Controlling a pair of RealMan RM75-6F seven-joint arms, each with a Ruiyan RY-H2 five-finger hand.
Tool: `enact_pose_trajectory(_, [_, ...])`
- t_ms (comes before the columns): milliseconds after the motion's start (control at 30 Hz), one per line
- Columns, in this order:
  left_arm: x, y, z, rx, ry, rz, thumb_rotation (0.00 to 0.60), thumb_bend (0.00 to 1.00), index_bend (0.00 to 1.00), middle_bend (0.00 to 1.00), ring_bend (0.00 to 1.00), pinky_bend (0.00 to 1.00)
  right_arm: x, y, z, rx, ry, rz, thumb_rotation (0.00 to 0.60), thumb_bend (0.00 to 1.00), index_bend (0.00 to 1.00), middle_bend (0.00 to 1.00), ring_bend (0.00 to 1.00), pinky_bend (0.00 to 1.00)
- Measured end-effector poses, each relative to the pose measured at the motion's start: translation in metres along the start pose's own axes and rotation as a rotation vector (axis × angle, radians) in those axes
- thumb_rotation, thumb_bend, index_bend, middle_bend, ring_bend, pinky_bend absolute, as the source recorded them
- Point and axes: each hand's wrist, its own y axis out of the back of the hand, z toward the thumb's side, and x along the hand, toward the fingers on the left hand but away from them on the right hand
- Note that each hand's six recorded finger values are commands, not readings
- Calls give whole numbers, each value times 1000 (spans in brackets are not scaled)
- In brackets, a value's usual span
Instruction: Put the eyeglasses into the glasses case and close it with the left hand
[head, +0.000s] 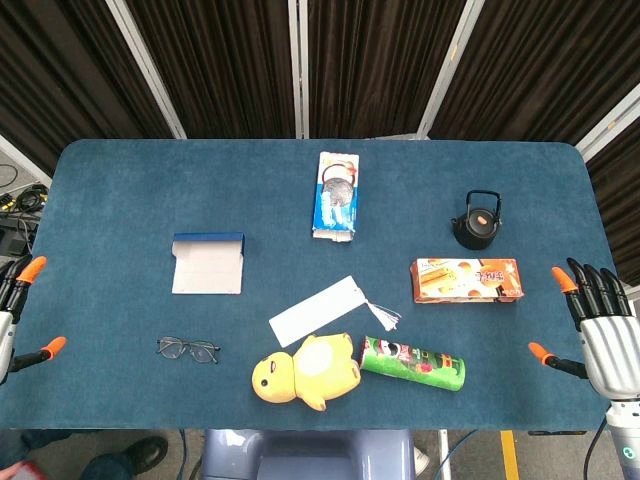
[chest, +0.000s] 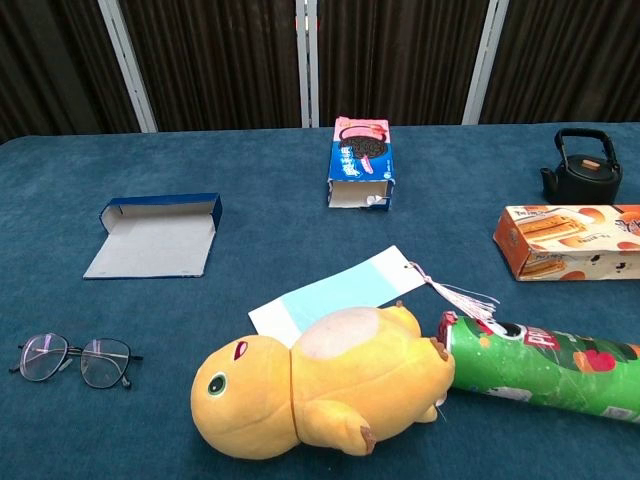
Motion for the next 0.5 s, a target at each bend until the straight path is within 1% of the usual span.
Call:
enact_pose_trajectory(300, [4,-9,1,12,-3,-28,600,0,0,0,0,0,1,1,-2,-8,-9,-1,600,0,0,0,0,0])
enact_pose_trajectory(400, [7,-19,6,3,-17,-63,600,0,0,0,0,0,0,1,-1,-9,-8,1,600,0,0,0,0,0])
enact_pose_trajectory(500, [13,-37,17,-12,-47,-127,600,0,1,0,0,0,-1,2,-1,-14,-7,0,600,0,0,0,0,0])
